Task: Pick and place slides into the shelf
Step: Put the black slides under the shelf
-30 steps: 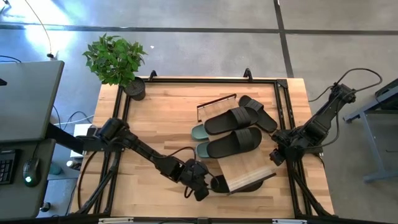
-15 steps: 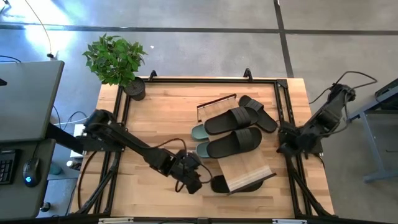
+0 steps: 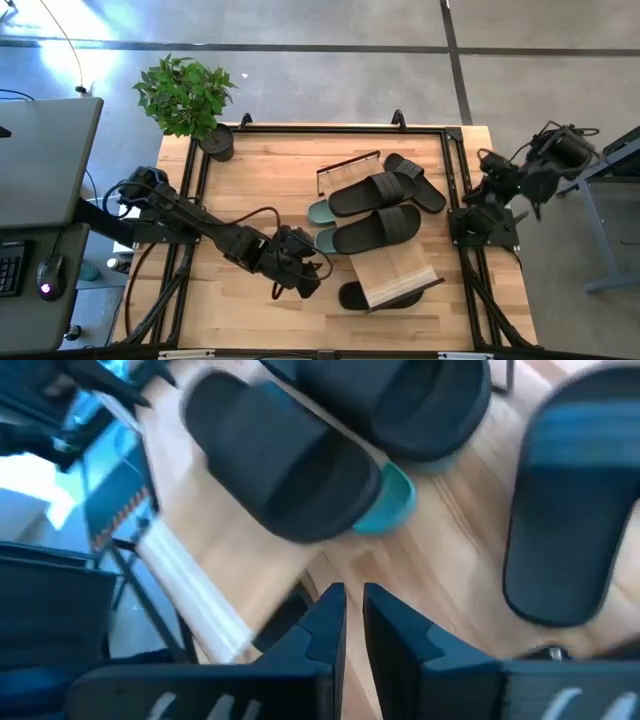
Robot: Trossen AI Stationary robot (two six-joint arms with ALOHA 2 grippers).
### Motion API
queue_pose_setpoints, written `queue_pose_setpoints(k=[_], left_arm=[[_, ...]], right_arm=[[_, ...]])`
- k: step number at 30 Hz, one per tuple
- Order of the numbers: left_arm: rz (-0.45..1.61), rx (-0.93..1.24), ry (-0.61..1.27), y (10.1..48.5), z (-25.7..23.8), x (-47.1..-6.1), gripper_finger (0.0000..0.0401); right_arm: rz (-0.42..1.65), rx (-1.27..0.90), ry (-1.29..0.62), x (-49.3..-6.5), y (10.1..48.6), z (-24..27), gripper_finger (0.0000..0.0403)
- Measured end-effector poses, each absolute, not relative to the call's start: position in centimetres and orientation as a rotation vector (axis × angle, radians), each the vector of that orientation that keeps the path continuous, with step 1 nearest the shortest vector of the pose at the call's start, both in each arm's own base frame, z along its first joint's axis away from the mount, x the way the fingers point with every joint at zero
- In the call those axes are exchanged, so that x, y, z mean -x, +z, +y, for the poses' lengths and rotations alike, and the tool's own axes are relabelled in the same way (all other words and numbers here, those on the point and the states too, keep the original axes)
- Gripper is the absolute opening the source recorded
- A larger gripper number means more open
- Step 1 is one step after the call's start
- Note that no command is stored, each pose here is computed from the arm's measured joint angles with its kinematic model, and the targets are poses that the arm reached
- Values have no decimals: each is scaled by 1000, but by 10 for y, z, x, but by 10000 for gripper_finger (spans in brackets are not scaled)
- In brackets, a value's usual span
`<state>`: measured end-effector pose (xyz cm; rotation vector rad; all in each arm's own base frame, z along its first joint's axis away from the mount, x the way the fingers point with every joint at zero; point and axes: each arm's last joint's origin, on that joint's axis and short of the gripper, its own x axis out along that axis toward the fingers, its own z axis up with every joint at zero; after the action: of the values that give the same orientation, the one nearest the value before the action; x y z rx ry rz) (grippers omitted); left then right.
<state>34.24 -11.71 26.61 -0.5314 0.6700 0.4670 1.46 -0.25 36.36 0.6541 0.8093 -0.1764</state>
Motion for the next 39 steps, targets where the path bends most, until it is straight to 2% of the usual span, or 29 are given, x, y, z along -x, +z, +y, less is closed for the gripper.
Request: queue_pose_setpoints(k=[13, 20, 23, 31, 39], left_arm=[[634, 484, 460, 274, -115, -340, 177], [540, 547, 401, 283, -118, -348, 177], [471, 591, 389, 288, -120, -352, 177], [217, 753, 414, 307, -104, -368, 177], [98, 818, 396, 318, -91, -375, 177]], right_arm=[[546, -688, -87, 17, 407, -39, 31], [319, -694, -54, 55, 423, -81, 31], [287, -751, 30, 74, 421, -98, 31], [501, -1086, 394, 120, 390, -99, 31], [887, -1316, 549, 135, 350, -30, 33]])
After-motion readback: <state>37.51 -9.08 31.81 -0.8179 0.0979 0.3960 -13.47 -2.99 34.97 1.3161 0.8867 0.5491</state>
